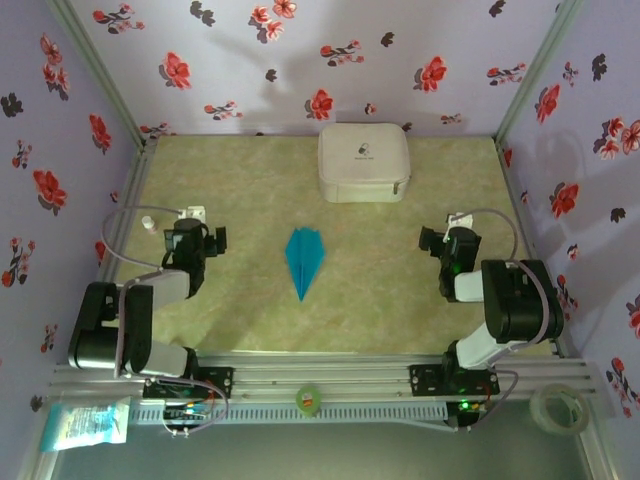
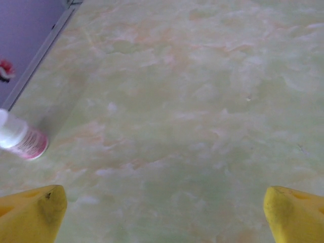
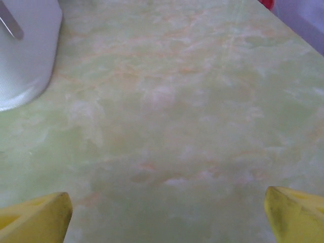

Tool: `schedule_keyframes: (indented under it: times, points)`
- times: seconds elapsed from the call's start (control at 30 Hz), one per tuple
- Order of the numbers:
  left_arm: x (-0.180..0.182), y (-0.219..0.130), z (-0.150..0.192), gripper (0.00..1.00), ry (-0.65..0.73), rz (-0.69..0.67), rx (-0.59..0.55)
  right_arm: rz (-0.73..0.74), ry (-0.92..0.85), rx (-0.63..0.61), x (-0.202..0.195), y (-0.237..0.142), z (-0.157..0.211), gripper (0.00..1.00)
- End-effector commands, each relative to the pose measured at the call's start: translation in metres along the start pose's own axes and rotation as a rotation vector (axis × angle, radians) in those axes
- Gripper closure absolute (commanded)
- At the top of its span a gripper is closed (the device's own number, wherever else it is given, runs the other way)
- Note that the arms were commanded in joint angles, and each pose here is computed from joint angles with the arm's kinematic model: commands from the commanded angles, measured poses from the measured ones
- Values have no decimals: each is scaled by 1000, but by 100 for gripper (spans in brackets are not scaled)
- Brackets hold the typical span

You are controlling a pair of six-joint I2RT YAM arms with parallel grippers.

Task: Fold a paper plane with a square sheet of paper (pick it up from the middle)
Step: Reset both arms

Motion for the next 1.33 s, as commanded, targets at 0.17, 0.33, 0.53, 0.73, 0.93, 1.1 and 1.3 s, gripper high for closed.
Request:
schedule_keyframes:
  times: [0.17, 0.33, 0.53, 0.73, 0.93, 1.1, 1.3]
  points:
    - [26, 11, -15, 0, -145, 36, -182, 41, 52, -77, -7, 2, -27, 1]
    - [32, 12, -16, 0, -166, -7, -184, 36, 50, -82, -6, 2, -27, 1]
    - [29, 14, -16, 0, -155, -1, -174, 30, 41, -86, -4, 3, -29, 1]
    - [29, 14, -15, 0, -154, 0, -172, 30, 40, -85, -4, 3, -28, 1]
    - [29, 14, -16, 0, -154, 1, -174, 29, 41, -84, -3, 3, -28, 1]
    - [29, 14, -16, 0, -154, 1, -174, 28, 40, -82, -3, 3, -28, 1]
    - [29, 14, -15, 0, -154, 1, -172, 28, 40, -83, -3, 3, -28, 1]
Point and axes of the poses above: each hand's point on the last joint's axis, 136 mm out from that joint toward the fingers, its own y axis out along the fingers, its own x axis along the line the jaws close on, z = x × y, the point moved 2 cm from there along -y, back along the fingers, and after that the axes turned 7 degrees about -y, right-handed, at the moved point
